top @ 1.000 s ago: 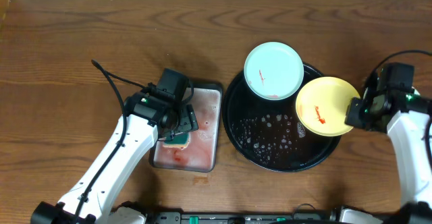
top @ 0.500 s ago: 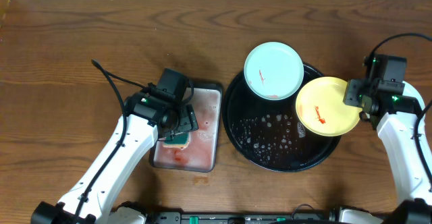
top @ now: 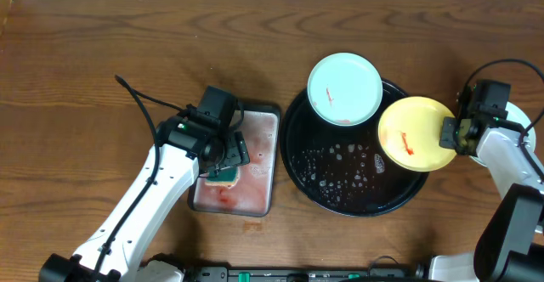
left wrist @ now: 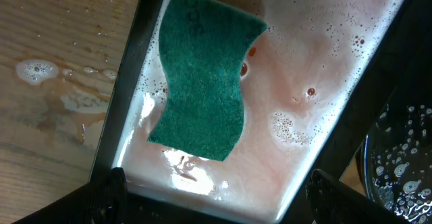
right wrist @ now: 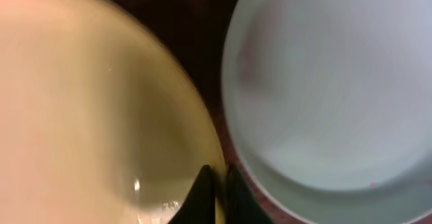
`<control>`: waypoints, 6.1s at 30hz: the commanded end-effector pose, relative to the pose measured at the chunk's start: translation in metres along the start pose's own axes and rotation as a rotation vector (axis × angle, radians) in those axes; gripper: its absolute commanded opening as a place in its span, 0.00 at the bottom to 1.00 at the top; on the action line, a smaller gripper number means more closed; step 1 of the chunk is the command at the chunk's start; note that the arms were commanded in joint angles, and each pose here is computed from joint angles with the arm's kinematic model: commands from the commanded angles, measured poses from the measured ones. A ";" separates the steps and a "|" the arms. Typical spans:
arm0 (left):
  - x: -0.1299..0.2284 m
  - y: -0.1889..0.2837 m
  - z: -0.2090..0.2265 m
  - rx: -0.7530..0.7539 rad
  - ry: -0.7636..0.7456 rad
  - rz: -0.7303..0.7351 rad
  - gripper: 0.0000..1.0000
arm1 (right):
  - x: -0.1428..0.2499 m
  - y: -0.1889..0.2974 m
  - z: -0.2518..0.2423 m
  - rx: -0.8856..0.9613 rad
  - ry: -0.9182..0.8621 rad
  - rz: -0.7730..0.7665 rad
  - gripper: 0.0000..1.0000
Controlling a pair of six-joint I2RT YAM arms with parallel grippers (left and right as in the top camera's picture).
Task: Clean dirty plates on tray and stack at the side
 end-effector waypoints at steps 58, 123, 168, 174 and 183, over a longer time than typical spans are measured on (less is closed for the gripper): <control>0.017 -0.094 0.018 -0.129 0.000 0.001 0.59 | 0.053 0.165 0.081 -0.601 0.191 -0.145 0.34; 0.027 -0.109 0.006 0.060 -0.063 0.098 0.08 | 0.052 0.163 0.078 -0.562 0.169 -0.150 0.29; 0.049 -0.046 -0.170 0.568 -0.344 0.044 0.07 | 0.065 0.012 0.112 -0.281 0.161 0.363 0.01; 0.062 -0.090 -0.201 0.625 -0.333 0.098 0.07 | 0.066 0.013 0.118 -0.282 0.171 0.358 0.01; 0.061 -0.140 -0.179 0.351 -0.316 0.072 0.07 | 0.066 0.013 0.118 -0.286 0.171 0.358 0.01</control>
Point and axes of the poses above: each gripper's point midway between its finger pads, its own y axis back along the fingers, its own z axis along the line the jaws close on, x = y × z, the point moved 10 cm from there along y, back along the fingers, and after that the axes turned 2 degrees about -y, right-handed, at the moved point
